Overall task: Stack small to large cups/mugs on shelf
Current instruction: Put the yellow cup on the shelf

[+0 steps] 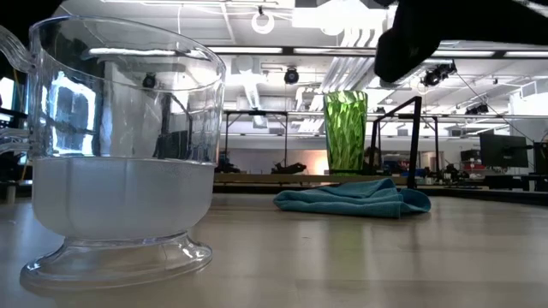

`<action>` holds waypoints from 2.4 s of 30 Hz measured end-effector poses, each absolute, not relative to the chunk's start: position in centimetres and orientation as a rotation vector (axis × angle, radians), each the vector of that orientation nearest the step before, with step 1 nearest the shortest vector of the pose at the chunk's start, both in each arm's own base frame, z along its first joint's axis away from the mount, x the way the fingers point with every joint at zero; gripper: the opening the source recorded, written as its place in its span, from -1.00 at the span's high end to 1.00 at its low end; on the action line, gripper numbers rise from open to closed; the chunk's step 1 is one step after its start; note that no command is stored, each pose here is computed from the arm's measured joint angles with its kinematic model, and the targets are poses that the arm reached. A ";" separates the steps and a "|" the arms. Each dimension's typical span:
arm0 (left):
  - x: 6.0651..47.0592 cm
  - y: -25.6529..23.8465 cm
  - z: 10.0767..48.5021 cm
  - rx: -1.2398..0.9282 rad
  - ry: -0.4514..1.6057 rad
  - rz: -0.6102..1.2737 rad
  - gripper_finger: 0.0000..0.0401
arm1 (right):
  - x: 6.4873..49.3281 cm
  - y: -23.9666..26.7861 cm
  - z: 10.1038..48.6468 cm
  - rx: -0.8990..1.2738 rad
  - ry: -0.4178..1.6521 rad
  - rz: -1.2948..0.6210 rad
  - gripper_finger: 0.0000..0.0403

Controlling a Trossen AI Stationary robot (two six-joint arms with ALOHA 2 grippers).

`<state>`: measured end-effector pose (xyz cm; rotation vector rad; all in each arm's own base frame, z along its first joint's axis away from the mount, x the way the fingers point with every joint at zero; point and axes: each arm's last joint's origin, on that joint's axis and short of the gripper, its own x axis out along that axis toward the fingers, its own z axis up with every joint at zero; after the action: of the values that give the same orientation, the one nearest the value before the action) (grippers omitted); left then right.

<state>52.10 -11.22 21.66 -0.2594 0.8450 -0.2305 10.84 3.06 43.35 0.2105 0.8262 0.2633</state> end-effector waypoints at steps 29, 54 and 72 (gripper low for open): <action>49.9 -9.8 22.0 -0.499 1.129 -0.460 0.62 | 10.3 2.9 43.2 0.209 0.855 0.258 0.41; 51.9 -11.0 19.9 -0.550 1.025 -0.410 0.62 | 10.3 3.0 43.2 0.267 0.858 0.254 0.41; 53.8 -10.9 16.6 -0.625 0.961 -0.415 0.62 | 10.2 3.0 43.3 0.264 0.853 0.260 0.41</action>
<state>53.78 -10.89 16.63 -0.6255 0.9607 -0.4147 10.18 2.97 43.27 0.2637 0.8534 0.2603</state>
